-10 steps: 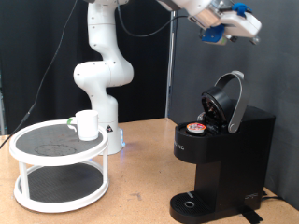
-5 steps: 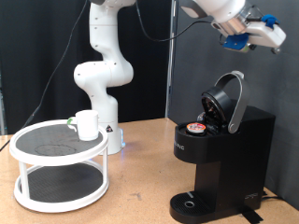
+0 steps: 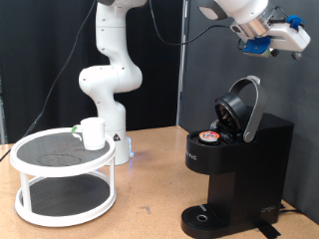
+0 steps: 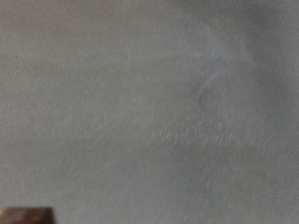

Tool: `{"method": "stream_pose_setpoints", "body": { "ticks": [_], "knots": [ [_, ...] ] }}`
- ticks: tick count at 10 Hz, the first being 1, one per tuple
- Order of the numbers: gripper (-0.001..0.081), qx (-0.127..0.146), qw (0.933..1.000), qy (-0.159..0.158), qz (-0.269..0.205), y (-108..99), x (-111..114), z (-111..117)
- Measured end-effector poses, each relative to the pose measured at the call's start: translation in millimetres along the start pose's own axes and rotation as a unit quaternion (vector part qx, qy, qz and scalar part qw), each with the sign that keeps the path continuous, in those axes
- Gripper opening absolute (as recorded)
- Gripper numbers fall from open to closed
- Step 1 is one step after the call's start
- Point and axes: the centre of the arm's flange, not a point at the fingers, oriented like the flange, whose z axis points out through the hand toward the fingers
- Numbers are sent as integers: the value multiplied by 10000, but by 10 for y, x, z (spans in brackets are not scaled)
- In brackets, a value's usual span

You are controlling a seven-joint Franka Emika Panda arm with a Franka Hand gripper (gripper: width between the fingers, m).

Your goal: Make a cup of coffee with the keurig machine

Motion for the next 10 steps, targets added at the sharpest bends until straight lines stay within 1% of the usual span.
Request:
{"method": "stream_pose_setpoints", "body": {
  "ticks": [1,2,3,4,5,6,7,10],
  "knots": [
    [510,38,9999,112,34,-47,45,-5],
    [306,50,9997,207,92,-102,96,-14],
    [306,77,9996,250,143,-165,142,-32],
    [170,108,9994,271,201,-229,189,-48],
    [170,129,9992,273,244,-287,230,-69],
    [33,149,9991,273,271,-337,265,-90],
    [10,166,9990,283,288,-379,302,-105],
    [1,181,9985,414,296,-476,432,-131]
  ]
}}
